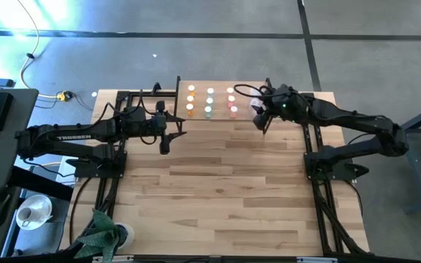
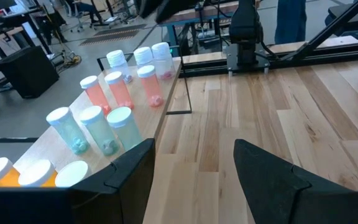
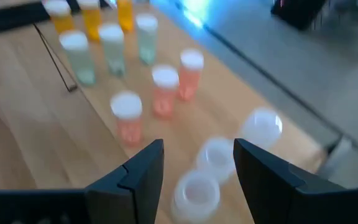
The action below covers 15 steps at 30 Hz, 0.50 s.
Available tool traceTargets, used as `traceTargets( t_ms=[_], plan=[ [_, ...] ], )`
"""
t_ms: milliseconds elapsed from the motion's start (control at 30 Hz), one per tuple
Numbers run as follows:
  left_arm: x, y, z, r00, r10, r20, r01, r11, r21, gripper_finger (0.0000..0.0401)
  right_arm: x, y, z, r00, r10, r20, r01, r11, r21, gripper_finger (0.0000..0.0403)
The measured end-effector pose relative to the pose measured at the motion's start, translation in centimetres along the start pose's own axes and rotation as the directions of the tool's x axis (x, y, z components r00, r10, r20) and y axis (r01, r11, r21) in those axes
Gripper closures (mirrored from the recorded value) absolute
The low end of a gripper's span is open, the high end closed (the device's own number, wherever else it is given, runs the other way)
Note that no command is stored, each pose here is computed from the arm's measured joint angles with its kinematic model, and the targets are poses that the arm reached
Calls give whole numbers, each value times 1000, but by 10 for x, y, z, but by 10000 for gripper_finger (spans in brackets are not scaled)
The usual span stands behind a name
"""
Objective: Pick and place medicine bottles onto shelf by color
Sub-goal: Return to Home Position
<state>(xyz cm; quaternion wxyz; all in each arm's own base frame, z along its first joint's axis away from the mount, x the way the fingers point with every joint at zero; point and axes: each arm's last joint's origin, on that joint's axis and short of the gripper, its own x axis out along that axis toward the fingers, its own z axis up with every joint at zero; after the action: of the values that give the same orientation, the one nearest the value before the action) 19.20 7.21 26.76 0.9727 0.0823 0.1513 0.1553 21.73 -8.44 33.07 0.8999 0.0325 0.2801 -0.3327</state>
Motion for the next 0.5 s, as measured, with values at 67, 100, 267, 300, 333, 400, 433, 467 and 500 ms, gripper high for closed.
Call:
traceTargets(
  t_ms=[67, 100, 267, 300, 333, 400, 433, 467, 500],
  plan=[
    [0, 0, 0, 1000, 0, 0, 0, 1000, 0, 192, 0, -1, -5, 999, -7, -53, 9, 1000, 30, 217],
    [0, 0, 0, 1000, 0, 0, 0, 1000, 0, 192, 0, -1, -8, 997, -10, -79, 14, 999, 42, 217],
    [0, 0, 0, 1000, 0, 1, 0, 1000, 0, 192, 8, 2, -16, 985, -22, -169, 32, 998, 51, 217],
    [0, 0, 0, 1000, 0, 1, 0, 1000, 0, 192, 10, 2, -16, 985, -23, -172, 32, 998, 53, 217],
    [0, 0, 0, 1000, 0, 1, 0, 1000, 0, 192, 11, 3, -17, 984, -23, -178, 33, 998, 52, 217],
    [0, 0, 0, 1000, 0, 1, 0, 1000, 0, 192, 15, 4, -18, 982, -25, -189, 36, 998, 53, 217],
    [0, 0, 0, 1000, 0, 0, 0, 1000, 0, 192, 16, 4, -18, 981, -26, -194, 37, 998, 55, 217],
    [0, 0, 0, 1000, 0, 1, 0, 1000, 0, 192, 17, 5, -18, 980, -27, -198, 39, 997, 60, 217],
    [0, 0, 0, 1000, 0, 1, 0, 1000, 0, 192, 18, 5, -19, 979, -27, -202, 41, 997, 64, 217]
  ],
)
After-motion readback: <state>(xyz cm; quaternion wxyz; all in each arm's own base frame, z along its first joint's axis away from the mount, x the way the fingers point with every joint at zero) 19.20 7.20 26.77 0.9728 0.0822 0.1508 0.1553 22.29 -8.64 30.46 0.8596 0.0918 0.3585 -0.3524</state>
